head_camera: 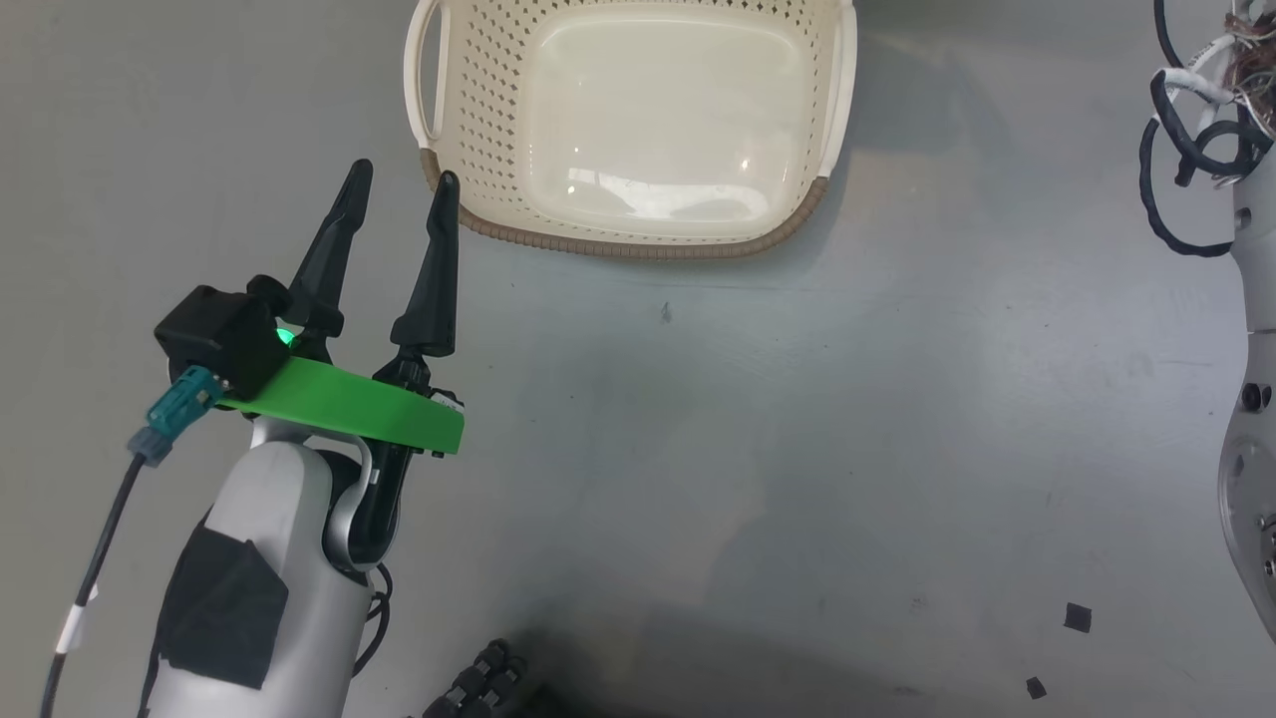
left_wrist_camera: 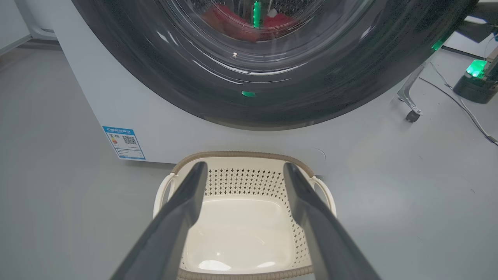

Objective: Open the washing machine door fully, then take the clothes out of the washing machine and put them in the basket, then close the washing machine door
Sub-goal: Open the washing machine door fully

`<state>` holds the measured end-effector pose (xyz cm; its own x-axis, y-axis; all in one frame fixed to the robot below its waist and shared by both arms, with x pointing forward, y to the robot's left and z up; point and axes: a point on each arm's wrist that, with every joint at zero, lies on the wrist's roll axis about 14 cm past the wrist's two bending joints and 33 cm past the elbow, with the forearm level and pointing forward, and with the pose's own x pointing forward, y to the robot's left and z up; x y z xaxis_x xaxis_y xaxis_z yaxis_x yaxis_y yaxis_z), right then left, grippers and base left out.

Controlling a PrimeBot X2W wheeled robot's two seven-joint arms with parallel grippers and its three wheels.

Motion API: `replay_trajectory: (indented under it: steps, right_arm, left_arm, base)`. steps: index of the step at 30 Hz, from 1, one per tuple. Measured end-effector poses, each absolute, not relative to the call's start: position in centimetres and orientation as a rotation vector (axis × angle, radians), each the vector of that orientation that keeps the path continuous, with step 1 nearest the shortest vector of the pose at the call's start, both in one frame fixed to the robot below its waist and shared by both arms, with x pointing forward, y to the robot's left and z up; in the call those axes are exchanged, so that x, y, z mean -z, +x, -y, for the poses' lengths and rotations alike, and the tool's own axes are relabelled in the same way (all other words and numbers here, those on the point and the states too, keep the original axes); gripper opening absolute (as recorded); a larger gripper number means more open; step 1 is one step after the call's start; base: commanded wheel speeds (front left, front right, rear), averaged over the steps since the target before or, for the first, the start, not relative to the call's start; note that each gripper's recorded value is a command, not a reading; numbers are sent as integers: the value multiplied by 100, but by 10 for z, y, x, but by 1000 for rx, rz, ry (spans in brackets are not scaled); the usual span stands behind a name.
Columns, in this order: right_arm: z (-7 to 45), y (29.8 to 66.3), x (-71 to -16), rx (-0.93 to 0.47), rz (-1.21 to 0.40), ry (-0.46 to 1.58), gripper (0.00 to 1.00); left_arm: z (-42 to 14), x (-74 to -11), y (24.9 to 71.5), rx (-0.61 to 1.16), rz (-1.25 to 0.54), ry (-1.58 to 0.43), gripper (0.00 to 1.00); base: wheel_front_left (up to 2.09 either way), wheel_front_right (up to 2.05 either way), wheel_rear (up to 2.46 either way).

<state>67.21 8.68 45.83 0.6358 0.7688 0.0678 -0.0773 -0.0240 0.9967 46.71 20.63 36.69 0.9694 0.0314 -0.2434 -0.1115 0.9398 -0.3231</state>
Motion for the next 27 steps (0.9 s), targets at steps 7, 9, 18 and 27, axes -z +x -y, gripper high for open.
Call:
replay_trajectory:
  steps: [7,9,18,27]
  right_arm:
    - [-88,661,-474,-800,-637,1473,0]
    - [-87,657,-474,-810,-651,1476,0]
    - [-89,632,-468,-848,-751,1475,0]
    - [-101,596,-458,-917,-898,1422,0]
  left_arm:
    - [-207,-380,471,-66,-202,-331,100]
    - [-205,-382,472,-60,-194,-327,100]
    - [-202,-395,474,-45,-163,-323,100]
    - [-203,-409,474,-43,-132,-323,100]
  base:
    - [0,0,0]
    - [0,0,0]
    - [0,0,0]
    - [0,0,0]
